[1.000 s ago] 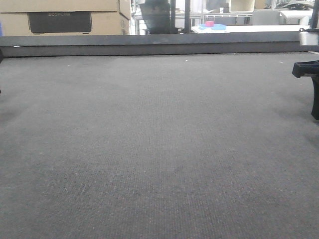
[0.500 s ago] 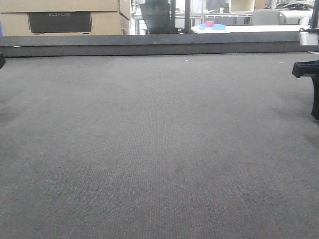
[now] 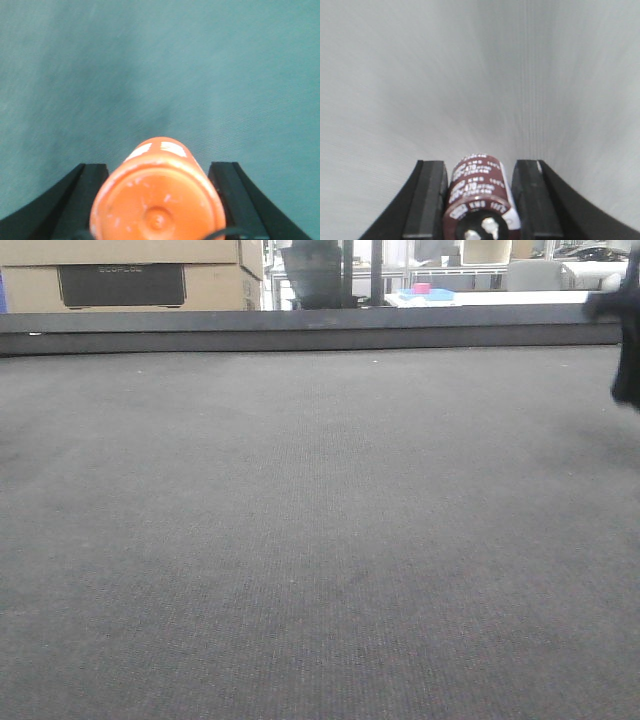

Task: Place cylindrical capacitor in blue bin on shelf
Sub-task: 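Lift both held objects up off the table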

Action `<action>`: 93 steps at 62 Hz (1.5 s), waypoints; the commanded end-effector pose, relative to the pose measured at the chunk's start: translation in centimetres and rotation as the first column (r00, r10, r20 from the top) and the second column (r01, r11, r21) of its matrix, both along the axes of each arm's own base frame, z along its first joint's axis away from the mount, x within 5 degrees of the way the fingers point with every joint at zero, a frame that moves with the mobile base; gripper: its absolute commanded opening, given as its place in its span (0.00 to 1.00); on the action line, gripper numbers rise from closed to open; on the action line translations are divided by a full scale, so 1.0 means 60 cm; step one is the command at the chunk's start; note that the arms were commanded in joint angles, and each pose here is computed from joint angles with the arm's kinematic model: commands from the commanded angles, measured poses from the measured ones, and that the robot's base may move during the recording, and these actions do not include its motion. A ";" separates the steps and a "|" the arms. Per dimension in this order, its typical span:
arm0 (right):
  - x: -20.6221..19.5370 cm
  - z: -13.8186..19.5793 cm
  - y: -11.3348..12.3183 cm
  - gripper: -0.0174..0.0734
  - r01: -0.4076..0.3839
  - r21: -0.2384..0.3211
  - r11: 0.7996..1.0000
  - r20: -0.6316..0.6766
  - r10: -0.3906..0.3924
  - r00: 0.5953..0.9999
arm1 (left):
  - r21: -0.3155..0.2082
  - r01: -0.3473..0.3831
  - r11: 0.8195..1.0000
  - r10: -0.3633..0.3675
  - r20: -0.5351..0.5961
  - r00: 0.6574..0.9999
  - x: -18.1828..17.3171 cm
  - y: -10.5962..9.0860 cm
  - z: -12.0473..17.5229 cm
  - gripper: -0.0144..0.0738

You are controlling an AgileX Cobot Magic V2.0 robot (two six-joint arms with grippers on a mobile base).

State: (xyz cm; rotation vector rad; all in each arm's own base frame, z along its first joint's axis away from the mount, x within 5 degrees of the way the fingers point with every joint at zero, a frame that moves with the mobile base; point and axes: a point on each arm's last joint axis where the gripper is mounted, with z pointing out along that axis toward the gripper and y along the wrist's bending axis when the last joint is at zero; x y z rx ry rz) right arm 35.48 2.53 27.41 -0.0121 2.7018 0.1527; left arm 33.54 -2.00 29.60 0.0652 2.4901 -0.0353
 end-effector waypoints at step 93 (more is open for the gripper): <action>-0.432 0.260 -0.025 0.01 -0.004 0.036 0.999 0.933 -0.032 0.358 | -0.111 0.052 0.992 0.078 0.897 0.436 -0.440 0.024 0.183 0.04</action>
